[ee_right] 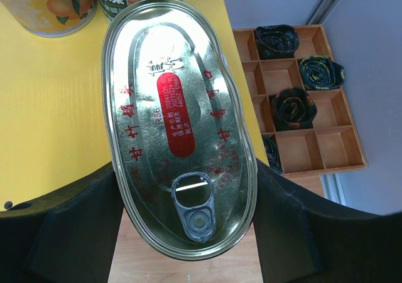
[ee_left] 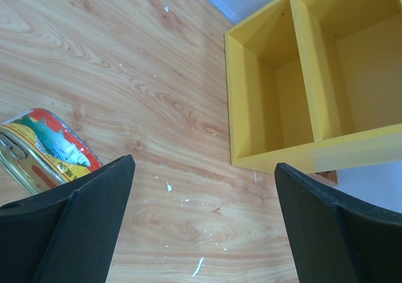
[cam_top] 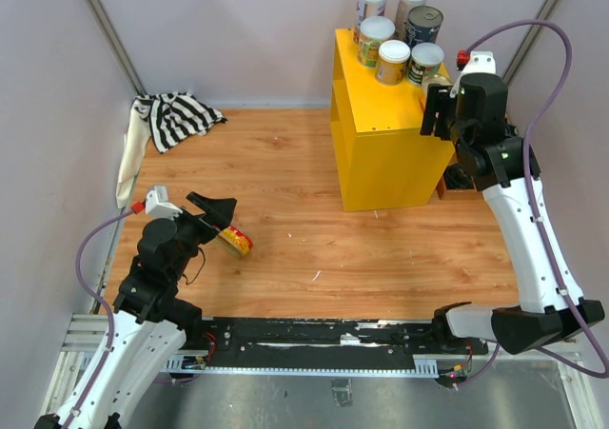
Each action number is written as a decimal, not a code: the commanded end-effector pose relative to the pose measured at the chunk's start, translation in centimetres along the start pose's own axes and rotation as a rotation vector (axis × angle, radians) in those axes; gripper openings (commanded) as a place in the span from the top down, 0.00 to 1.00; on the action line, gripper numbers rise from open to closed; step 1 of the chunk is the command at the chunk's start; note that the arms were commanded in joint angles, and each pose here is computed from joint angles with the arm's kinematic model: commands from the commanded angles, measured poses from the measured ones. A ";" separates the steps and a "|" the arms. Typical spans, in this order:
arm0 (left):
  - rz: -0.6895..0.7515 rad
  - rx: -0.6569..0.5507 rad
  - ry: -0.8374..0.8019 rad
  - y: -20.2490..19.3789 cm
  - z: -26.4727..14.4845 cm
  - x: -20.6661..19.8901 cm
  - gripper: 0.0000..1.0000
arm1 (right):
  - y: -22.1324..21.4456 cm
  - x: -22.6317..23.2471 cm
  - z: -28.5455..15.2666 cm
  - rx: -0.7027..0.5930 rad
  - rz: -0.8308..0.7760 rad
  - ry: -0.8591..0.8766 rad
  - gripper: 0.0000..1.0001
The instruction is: Place and organize the canned foods onto the counter
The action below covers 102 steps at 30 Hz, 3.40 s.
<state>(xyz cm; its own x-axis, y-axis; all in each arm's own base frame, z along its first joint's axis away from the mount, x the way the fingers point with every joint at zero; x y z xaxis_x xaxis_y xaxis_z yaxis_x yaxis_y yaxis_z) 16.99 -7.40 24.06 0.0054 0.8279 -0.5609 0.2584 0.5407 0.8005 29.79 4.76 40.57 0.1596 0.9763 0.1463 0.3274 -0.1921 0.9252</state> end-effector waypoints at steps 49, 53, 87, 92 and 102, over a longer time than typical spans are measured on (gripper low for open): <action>-0.033 -0.055 0.027 1.4 -1.1 0.0 0.02 | 5.0 1.0 -4.7 -0.173 0.023 0.087 0.11; -0.058 -0.050 0.043 1.0 -1.2 0.4 0.02 | 5.8 2.7 -6.4 -0.224 -0.044 0.114 0.11; -0.221 -0.073 0.236 -0.5 -2.3 3.4 0.01 | -25.6 27.2 -8.8 0.407 -0.348 0.960 0.14; -0.224 -0.072 0.238 -0.7 -2.4 3.6 0.01 | -28.5 29.1 -7.9 0.482 -0.341 0.999 0.13; -0.213 -0.092 0.233 -0.2 -3.0 3.6 0.01 | -31.6 32.2 -6.7 0.554 -0.322 1.052 0.13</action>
<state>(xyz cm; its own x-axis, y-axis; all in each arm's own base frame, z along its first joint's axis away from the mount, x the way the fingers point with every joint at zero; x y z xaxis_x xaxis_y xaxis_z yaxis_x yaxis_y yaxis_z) 14.17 -4.64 22.02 -0.2553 0.7075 -0.6590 0.1826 0.7046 0.6857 18.41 40.58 16.64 -0.7291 0.6036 0.3225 0.6103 0.3603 0.7055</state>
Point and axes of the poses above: each gripper's point midway between its finger pads, its own z axis out along the fingers, its own x axis along the line the jaws close on, y = z × x, the point moved 7 cm from there along -z, back along the fingers, and after that the axes turned 12 degrees about z, right-handed, at the moved point
